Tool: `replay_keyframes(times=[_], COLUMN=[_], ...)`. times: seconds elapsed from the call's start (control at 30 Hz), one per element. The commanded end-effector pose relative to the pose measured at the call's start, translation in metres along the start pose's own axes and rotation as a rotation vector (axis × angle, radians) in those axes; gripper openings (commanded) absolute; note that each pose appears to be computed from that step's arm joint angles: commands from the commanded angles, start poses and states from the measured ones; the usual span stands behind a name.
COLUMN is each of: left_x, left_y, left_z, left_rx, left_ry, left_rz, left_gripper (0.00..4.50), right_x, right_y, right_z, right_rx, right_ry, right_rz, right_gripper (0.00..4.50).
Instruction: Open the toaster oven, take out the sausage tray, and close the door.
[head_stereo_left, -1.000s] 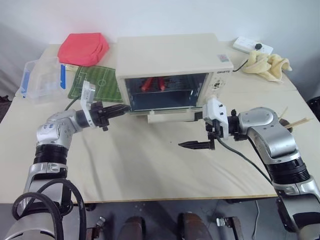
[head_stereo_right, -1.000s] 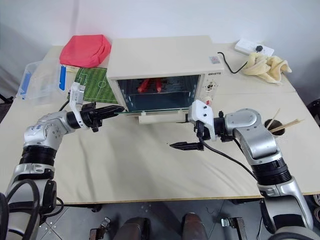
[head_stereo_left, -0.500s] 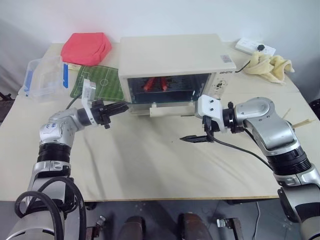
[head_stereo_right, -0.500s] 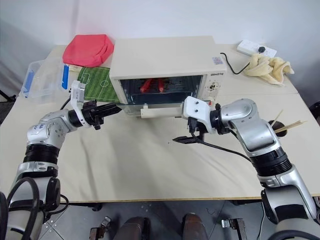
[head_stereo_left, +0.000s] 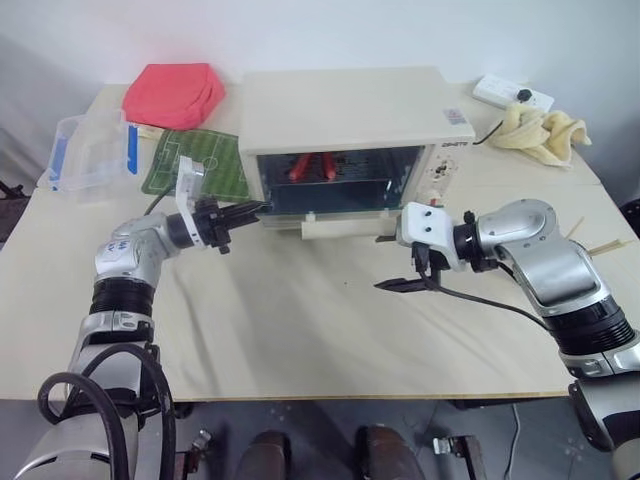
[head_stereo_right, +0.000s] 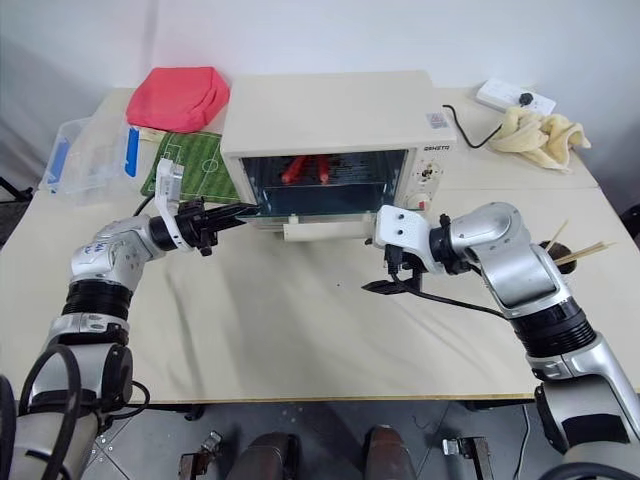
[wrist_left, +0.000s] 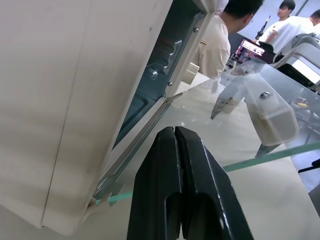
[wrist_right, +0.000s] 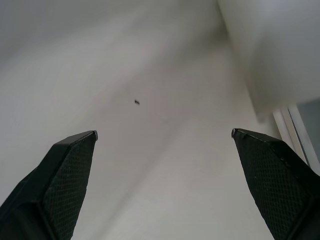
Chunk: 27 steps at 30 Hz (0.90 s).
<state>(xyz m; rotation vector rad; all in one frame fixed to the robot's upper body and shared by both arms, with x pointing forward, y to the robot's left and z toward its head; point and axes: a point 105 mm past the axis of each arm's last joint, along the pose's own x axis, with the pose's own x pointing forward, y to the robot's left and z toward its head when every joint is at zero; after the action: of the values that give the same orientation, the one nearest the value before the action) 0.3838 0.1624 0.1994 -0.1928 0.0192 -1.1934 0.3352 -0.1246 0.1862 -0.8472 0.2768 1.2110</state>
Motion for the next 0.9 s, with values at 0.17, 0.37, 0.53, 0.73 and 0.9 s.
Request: replay_keyframes(times=[0.17, 0.37, 0.53, 0.73, 0.9], left_x=[0.002, 0.000, -0.002, -0.003, -0.007], left_y=[-0.014, -0.014, -0.020, -0.023, -0.023], left_z=[-0.011, -0.031, -0.048, -0.062, -0.065], left_rx=[0.031, 0.053, 0.045, 0.069, 0.113], left_ry=[0.101, 0.183, 0.244, 0.281, 0.249], left_rz=[-0.094, -0.086, -0.111, -0.118, -0.083], left_gripper=[0.04, 0.04, 0.04, 0.04, 0.04], right_x=[-0.057, -0.100, -0.115, -0.074, -0.022], right_y=[0.003, -0.016, -0.037, -0.039, -0.029], right_z=[0.001, -0.004, 0.008, 0.048, 0.066], right_rx=[-0.145, -0.223, -0.293, -0.363, -0.390], right_ry=[0.060, 0.157, 0.199, 0.031, -0.070], right_rz=[0.063, -0.021, -0.105, -0.136, -0.197], right_gripper=[4.50, 4.50, 4.50, 4.50, 4.50])
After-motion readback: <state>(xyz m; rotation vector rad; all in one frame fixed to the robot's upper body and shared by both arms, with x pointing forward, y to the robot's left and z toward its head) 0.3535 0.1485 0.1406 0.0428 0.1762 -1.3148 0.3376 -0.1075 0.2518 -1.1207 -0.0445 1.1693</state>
